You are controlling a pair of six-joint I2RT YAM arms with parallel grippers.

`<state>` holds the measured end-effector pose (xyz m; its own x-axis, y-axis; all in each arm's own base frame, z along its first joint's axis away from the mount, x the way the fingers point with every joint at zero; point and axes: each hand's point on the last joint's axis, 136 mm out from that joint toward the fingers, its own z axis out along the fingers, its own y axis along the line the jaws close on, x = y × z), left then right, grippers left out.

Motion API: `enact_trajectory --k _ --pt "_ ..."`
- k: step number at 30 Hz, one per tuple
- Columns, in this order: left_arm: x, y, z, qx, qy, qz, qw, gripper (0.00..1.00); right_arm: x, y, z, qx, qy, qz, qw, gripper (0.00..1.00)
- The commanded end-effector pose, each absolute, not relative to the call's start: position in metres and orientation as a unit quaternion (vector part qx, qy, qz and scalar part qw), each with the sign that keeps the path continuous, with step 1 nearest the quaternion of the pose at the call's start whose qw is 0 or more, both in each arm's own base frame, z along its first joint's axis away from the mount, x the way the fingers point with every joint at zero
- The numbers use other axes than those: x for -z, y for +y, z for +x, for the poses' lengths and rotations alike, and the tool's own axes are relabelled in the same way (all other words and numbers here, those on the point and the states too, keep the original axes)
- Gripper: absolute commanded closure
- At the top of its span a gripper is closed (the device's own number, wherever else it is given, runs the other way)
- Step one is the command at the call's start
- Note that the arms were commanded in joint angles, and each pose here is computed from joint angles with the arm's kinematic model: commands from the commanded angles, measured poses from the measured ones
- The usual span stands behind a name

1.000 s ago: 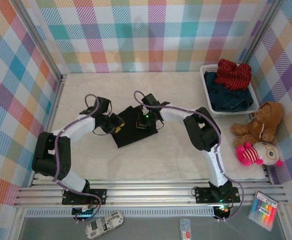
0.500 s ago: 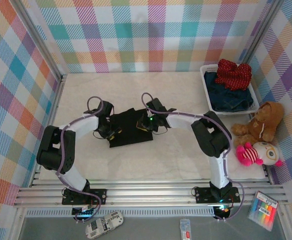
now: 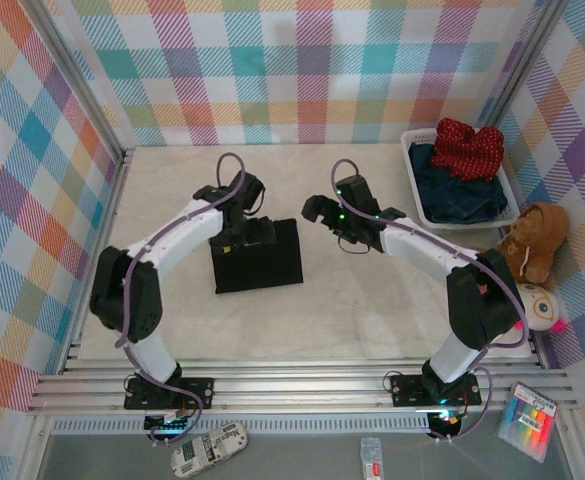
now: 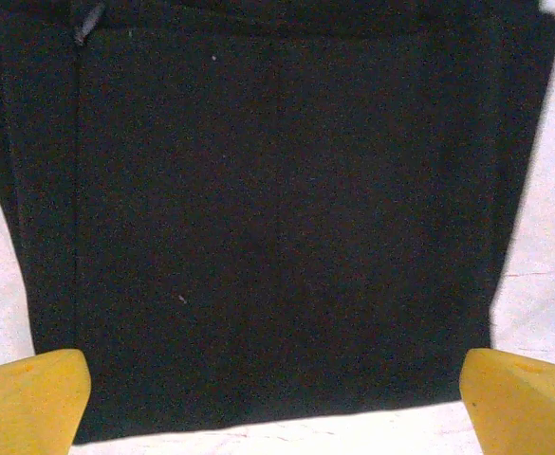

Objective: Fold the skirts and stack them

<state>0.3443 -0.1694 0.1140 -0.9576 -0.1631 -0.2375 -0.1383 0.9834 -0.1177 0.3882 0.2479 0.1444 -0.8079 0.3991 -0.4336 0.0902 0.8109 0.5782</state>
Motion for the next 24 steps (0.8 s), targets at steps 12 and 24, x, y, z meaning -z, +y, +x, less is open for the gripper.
enact_trajectory --k 12,24 --pt "-0.035 -0.201 0.347 0.053 0.998 -0.007 -0.017 0.0 -0.139 0.223 0.383 -0.238 0.917 0.142 0.287 0.01" --pt "-0.015 -0.106 0.394 -0.122 0.991 0.031 -0.034 0.0 -0.149 0.204 0.388 -0.222 0.914 0.147 0.306 0.01"
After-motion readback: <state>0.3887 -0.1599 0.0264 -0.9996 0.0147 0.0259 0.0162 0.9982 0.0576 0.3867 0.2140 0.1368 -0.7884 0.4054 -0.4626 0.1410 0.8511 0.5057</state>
